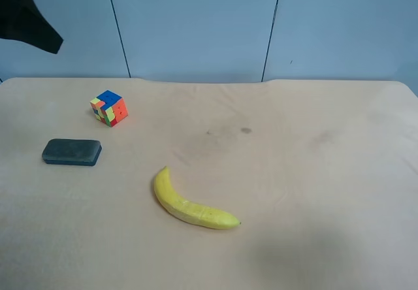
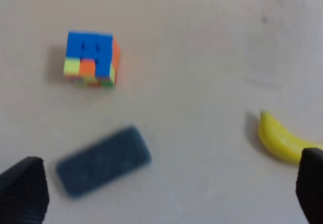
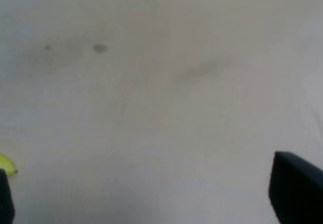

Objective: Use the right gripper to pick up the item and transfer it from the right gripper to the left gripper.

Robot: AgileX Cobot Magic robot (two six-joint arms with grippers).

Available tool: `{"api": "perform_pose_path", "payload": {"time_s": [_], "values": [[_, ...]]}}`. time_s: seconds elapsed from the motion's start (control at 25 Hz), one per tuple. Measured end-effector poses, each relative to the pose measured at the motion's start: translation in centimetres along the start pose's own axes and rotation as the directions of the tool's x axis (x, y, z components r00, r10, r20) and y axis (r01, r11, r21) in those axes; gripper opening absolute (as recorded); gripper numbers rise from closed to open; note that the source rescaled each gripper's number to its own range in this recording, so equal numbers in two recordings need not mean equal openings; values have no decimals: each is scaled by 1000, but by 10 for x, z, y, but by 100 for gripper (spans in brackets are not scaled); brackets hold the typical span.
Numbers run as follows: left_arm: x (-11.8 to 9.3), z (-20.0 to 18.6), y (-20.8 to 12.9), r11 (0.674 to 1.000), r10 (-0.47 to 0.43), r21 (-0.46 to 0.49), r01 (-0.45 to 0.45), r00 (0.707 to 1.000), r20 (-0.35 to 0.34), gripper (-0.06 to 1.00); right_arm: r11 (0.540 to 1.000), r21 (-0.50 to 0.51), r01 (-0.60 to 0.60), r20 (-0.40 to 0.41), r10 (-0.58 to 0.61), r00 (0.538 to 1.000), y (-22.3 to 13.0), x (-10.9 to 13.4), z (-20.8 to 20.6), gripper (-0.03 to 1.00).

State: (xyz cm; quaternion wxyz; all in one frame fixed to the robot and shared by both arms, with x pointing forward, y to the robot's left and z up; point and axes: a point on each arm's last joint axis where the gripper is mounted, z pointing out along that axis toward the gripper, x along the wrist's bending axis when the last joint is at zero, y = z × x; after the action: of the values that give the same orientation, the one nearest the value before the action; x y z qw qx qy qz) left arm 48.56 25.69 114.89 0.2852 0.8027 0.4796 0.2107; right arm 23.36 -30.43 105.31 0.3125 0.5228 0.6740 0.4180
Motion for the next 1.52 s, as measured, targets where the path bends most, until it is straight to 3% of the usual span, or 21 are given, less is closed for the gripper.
{"api": "perform_pose_path", "payload": {"time_s": [0.2, 0.4, 0.72, 0.96, 1.12, 1.28, 1.52], "values": [[-15, -44, -29, 999, -3, 46, 4, 1000, -21, 99, 1000, 0, 0, 0, 0, 1000, 0, 0, 0, 100], [-37, -73, -81, 999, -32, 21, 32, 999, -35, 99, 1000, 0, 0, 0, 0, 1000, 0, 0, 0, 100], [-74, -109, -172, 988, -41, -153, 28, 996, -84, 99, 1000, 0, 0, 0, 0, 1000, 0, 0, 0, 100], [-91, -120, -223, 949, -75, -313, 33, 990, -123, 99, 1000, 0, 0, 0, 0, 1000, 0, 0, 0, 100], [-96, -115, -242, 941, -91, -337, 41, 987, -133, 99, 1000, 0, 0, 0, 0, 1000, 0, 0, 0, 100], [-94, -102, -246, 951, -112, -300, 69, 986, -126, 99, 1000, 0, 0, 0, 0, 1000, 0, 0, 0, 100], [-88, -99, -243, 938, -124, -342, 59, 978, -170, 99, 1000, 0, 0, 0, 0, 1000, 0, 0, 0, 100]]}}
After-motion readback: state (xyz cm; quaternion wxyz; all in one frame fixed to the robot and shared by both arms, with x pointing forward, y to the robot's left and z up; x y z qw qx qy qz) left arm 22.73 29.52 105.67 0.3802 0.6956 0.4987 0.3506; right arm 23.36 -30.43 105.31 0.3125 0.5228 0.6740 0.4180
